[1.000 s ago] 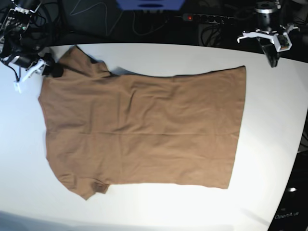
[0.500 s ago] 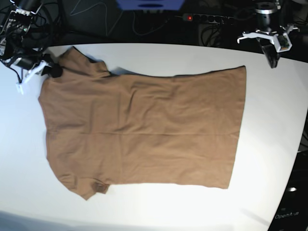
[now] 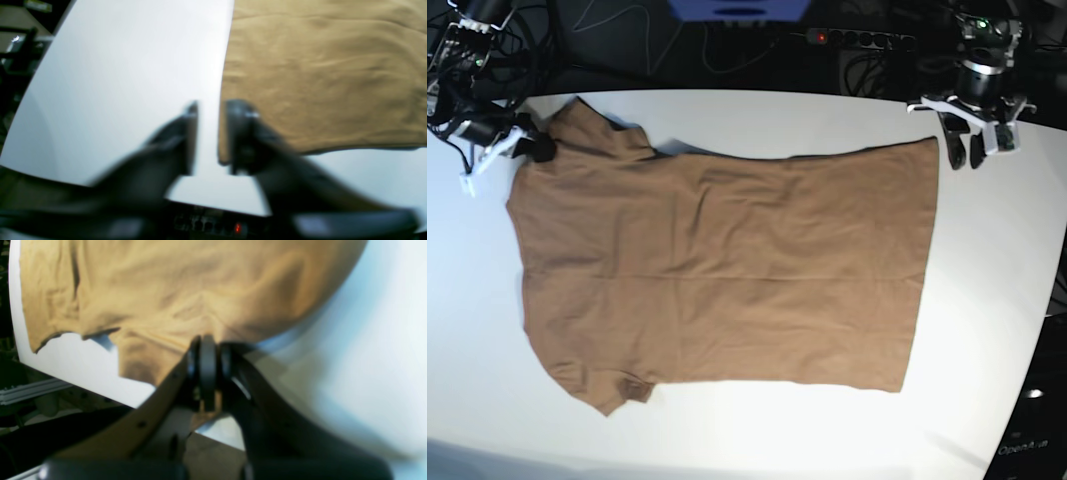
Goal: Fold the T-shirt properly
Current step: 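Move the left gripper to the hem corner on the same edge and grasp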
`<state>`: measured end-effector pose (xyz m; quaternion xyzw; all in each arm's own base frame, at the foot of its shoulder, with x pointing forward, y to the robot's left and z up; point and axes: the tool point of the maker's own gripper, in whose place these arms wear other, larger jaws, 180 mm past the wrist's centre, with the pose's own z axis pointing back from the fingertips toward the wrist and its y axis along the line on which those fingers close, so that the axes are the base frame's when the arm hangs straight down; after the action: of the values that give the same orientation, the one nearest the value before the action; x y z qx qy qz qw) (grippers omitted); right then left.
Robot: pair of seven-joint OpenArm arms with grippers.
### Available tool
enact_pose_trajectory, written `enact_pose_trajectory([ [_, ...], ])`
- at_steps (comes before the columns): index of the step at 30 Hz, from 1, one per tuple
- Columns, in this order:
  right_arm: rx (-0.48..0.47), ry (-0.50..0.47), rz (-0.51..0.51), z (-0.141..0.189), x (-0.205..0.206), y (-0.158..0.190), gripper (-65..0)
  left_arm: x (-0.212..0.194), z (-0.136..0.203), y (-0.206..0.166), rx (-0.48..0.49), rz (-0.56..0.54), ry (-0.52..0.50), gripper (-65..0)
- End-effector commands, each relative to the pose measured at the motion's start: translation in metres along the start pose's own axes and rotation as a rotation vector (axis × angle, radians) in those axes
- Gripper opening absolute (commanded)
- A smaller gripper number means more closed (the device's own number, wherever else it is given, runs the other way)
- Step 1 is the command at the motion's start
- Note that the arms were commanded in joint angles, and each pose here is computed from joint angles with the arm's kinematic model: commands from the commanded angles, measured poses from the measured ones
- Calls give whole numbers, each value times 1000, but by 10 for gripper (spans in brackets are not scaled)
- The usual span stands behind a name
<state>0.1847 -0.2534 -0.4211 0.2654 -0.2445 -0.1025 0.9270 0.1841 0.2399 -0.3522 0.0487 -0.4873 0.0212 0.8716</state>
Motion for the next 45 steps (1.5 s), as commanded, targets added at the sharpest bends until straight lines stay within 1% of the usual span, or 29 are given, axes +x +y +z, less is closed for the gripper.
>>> enact_pose_trajectory([
  [1,0,-31,25,7,13,0,-643,13,0,6,-4,-19,-29,-387],
  [3,2,-37,29,6,16,1,-643,13,0,17,-6,-36,5,-276],
  [4,3,-38,28,6,16,1,-643,11,0,23,-6,-46,27,-238],
  [5,3,-38,28,6,16,1,-643,10,0,27,-14,-65,45,-218],
  [6,2,-40,29,6,17,1,-643,10,-1,31,-21,-86,67,-213],
  [7,2,-40,29,6,17,1,-643,5,-3,44,16,-66,98,-219],
  [10,2,-38,29,6,17,1,-643,-13,-10,74,81,-24,202,-225],
  [13,1,-37,28,6,16,1,-643,-34,-18,84,85,14,291,-225],
  [15,1,-36,29,6,16,1,-643,-42,-20,85,77,29,314,-225],
  [21,1,-32,32,6,15,1,-643,-48,-18,81,72,37,326,-225],
  [25,10,-24,39,3,14,5,-643,-44,-14,82,81,29,320,-225],
  [30,29,3,55,-4,10,12,-643,-33,-9,71,85,26,285,-225],
  [36,31,2,55,-5,11,12,-643,-27,-16,57,65,53,261,-223],
  [41,34,4,60,-6,11,14,-643,-41,-33,34,-16,73,293,-223],
  [45,43,18,68,-9,9,17,-643,-46,-41,14,-79,63,307,-223],
])
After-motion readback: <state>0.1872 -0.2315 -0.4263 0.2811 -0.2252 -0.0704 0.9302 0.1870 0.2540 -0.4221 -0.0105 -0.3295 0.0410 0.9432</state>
